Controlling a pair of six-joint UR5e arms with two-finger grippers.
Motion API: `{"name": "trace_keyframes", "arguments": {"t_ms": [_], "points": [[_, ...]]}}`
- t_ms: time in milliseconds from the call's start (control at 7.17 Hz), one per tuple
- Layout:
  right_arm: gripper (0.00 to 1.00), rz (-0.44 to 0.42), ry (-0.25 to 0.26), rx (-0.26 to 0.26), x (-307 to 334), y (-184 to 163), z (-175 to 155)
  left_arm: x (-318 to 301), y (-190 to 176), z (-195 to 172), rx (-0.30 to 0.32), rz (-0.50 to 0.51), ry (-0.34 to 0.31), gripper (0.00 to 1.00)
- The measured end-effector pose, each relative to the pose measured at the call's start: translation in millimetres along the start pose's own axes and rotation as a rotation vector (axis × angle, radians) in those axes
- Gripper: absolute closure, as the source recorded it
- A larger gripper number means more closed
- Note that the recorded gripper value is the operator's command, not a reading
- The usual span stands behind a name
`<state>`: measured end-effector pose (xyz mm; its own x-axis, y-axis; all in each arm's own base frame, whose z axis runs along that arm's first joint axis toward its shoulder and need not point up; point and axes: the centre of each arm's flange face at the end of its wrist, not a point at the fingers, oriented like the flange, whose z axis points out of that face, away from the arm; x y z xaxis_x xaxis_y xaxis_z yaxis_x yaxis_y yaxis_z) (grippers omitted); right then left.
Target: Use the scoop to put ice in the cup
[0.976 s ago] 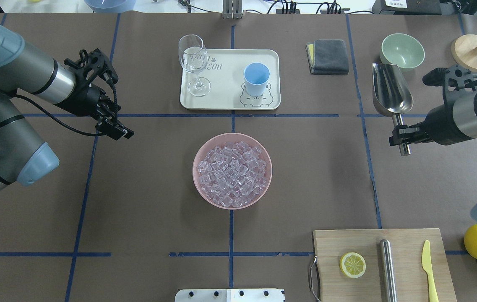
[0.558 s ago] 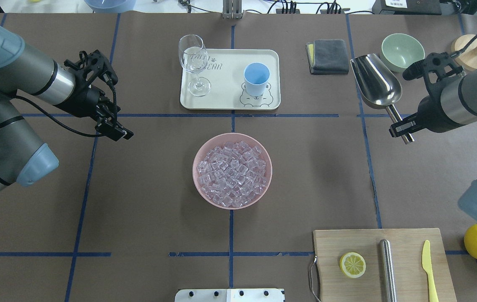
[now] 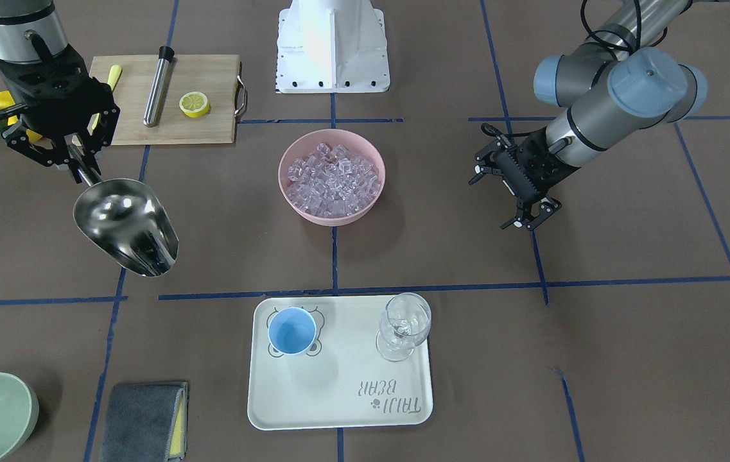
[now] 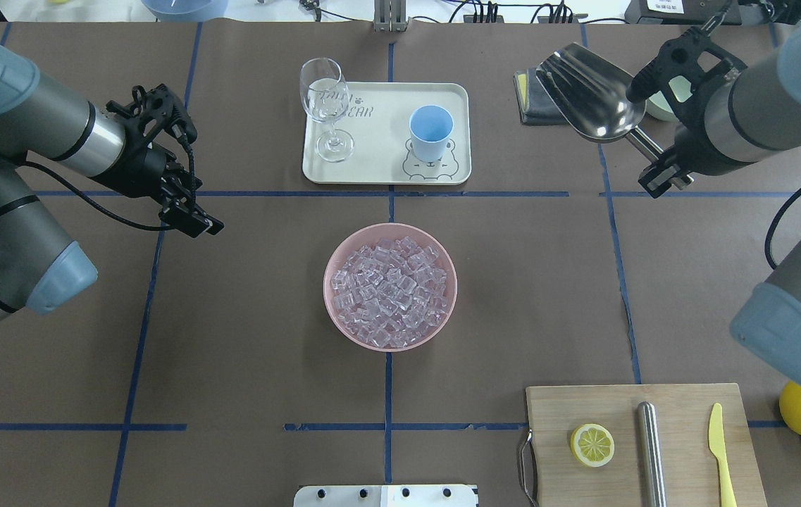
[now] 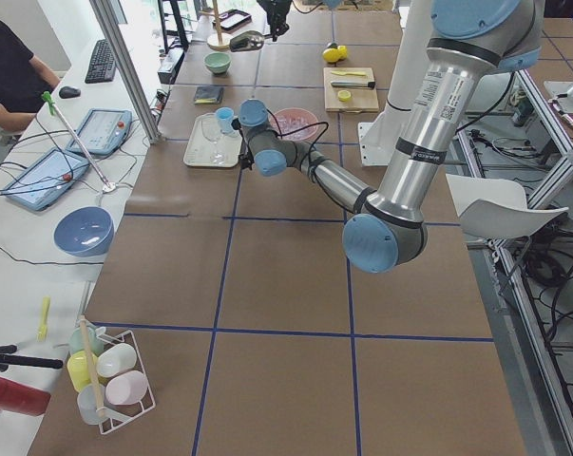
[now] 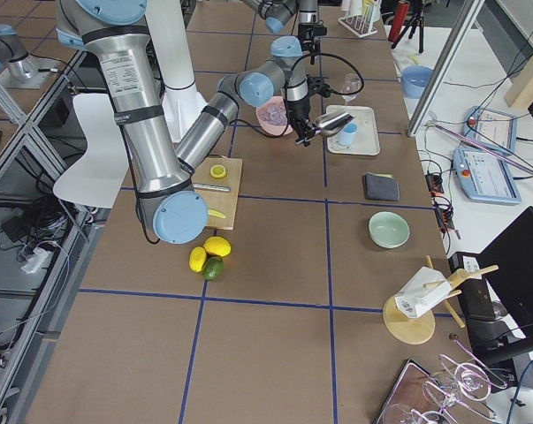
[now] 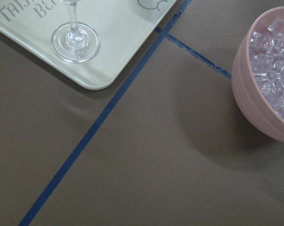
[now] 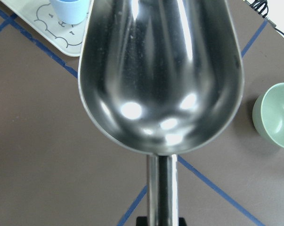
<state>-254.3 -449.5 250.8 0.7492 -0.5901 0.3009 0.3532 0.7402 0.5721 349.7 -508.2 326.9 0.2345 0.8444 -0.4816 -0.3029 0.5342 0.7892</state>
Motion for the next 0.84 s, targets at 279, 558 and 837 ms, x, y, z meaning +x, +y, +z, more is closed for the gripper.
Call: {"name": "trace_keyframes", "arguments": {"t_ms": [279,558,837], "points": [[1.00,-0.066,0.051,-0.032,-28,-6,5,1,-2,0,0.002,0.002,0.000,0.00],[1.00,-0.172,0.075,-0.049,-43,-8,6,1,-3,1,0.002,0.003,0.001,0.00],[1.00,-0.322,0.075,-0.097,-64,-12,3,1,-4,2,0.002,0.004,0.004,0.00]]}}
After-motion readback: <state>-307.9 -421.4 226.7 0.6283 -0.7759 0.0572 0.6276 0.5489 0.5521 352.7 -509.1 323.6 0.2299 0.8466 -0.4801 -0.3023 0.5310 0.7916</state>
